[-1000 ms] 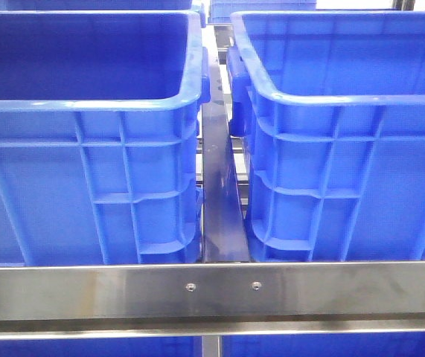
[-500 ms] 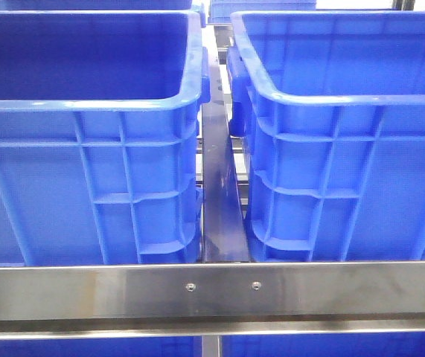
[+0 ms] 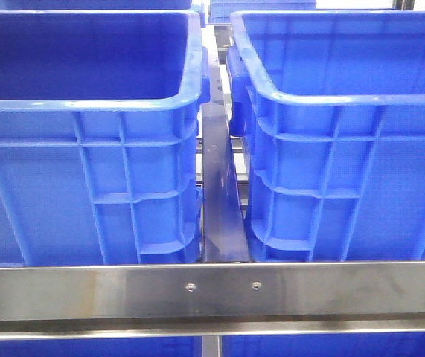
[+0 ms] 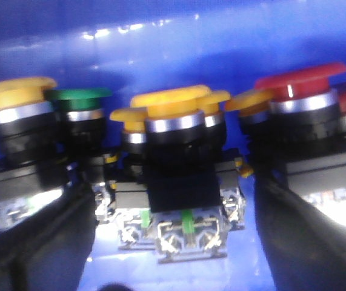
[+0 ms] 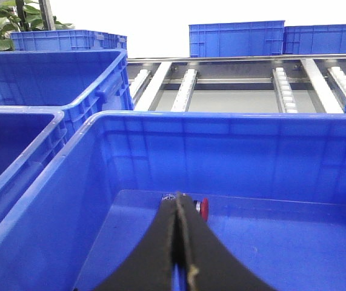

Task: Pick red and yellow buttons and place in box
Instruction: 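Grasp a yellow button with the left gripper and lift it, then grasp the yellow button with the right gripper from the left gripper, then carry the yellow button with the right gripper over the other bin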

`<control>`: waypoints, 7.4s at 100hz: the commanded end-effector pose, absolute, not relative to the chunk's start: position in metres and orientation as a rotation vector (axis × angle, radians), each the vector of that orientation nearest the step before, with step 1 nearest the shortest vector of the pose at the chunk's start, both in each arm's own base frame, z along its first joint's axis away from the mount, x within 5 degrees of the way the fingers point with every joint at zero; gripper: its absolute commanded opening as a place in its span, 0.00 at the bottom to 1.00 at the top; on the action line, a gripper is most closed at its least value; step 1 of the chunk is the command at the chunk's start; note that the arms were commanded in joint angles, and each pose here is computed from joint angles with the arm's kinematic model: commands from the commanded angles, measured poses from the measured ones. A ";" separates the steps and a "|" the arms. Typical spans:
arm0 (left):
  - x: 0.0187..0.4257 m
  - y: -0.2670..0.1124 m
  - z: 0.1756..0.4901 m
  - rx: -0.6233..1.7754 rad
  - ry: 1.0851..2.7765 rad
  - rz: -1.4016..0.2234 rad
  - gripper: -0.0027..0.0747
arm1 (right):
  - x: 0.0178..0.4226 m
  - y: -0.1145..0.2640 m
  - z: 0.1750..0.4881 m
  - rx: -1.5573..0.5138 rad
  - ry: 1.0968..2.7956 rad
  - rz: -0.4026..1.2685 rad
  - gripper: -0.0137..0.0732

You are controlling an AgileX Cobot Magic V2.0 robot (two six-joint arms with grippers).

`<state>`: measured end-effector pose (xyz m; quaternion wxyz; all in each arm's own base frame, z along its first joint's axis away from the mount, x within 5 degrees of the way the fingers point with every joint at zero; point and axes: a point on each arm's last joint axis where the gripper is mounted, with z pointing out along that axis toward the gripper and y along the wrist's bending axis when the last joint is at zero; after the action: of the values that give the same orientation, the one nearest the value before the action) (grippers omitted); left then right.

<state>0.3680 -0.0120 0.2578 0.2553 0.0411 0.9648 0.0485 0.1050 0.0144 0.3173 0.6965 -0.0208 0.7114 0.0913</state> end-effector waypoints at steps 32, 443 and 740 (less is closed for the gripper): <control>0.379 -0.012 0.262 0.101 2.561 0.117 0.67 | 0.105 0.011 0.327 -0.023 1.551 0.175 0.08; 0.124 -0.071 0.418 0.987 1.699 -0.515 0.01 | 0.191 0.250 0.410 -0.875 1.555 1.404 0.91; 0.027 -0.009 0.347 0.040 1.513 -0.042 0.81 | 0.258 0.102 0.393 -0.272 1.690 0.831 0.11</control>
<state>0.0276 -0.0097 0.3325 0.6953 0.0322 0.7179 -0.0154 0.2613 0.1172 0.3710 0.5436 -0.1420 0.7449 0.3599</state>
